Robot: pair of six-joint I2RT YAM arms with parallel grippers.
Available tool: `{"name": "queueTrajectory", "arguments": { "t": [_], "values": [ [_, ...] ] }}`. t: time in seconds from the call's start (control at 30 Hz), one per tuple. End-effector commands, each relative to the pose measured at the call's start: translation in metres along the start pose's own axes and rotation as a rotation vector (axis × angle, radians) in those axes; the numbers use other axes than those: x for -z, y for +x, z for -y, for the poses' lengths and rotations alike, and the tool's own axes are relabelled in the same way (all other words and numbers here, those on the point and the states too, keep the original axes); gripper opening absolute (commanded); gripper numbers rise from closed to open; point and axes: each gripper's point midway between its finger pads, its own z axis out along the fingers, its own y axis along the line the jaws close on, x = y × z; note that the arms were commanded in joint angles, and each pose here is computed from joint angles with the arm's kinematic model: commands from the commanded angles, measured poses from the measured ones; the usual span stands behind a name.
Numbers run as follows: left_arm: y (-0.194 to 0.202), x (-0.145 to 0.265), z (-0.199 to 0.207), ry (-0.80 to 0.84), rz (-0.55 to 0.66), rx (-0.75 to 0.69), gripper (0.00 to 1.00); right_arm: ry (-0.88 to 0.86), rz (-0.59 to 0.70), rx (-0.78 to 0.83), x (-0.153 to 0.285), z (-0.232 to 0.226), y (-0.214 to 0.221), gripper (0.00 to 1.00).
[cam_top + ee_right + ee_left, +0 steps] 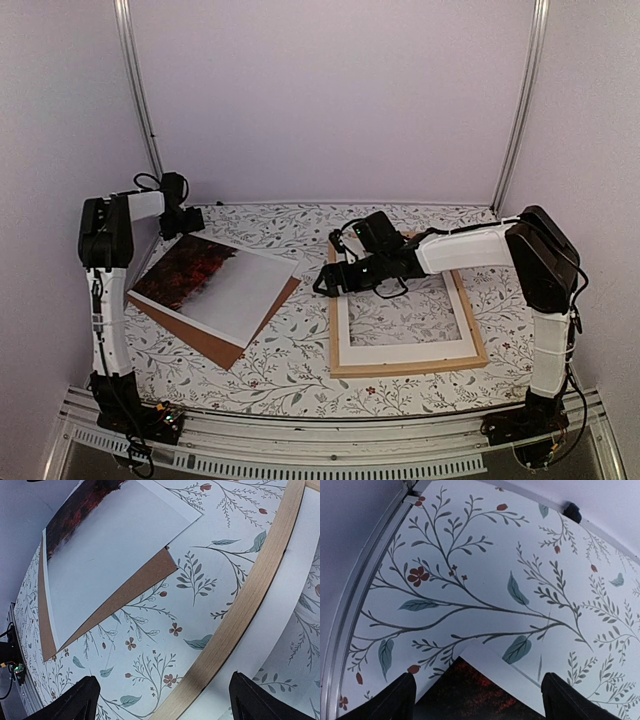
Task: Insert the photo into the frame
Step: Rotate the photo on the backboard.
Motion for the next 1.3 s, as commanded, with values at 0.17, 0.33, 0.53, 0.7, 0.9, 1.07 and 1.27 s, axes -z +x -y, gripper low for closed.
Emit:
{"name": "queueTrajectory", "arguments": {
  "t": [0.17, 0.33, 0.53, 0.7, 0.9, 1.07, 1.27],
  "values": [
    [0.005, -0.018, -0.008, 0.091, -0.083, 0.034, 0.89, -0.013, 0.008, -0.006, -0.004, -0.001, -0.002, 0.94],
    [0.024, -0.021, -0.001, 0.132, -0.143, 0.037, 0.87, -0.009, 0.008, -0.004, -0.004, -0.001, -0.004, 0.94],
    [0.041, -0.011, 0.015, 0.212, -0.177, 0.026, 0.81, 0.009, 0.012, -0.003, -0.001, 0.001, -0.005, 0.94],
    [0.064, -0.002, 0.052, 0.271, -0.211, -0.082, 0.78, 0.018, 0.025, -0.008, 0.004, 0.003, -0.010, 0.94],
    [0.103, 0.005, 0.078, 0.334, -0.272, -0.146, 0.73, 0.045, 0.044, -0.008, 0.013, 0.009, -0.016, 0.94],
    [0.119, 0.020, 0.108, 0.400, -0.275, -0.229, 0.70, 0.063, 0.050, -0.012, 0.018, 0.014, -0.019, 0.94],
    [0.137, 0.034, 0.144, 0.459, -0.289, -0.350, 0.68, 0.075, 0.063, -0.012, 0.025, 0.015, -0.026, 0.94]
  ]
}}
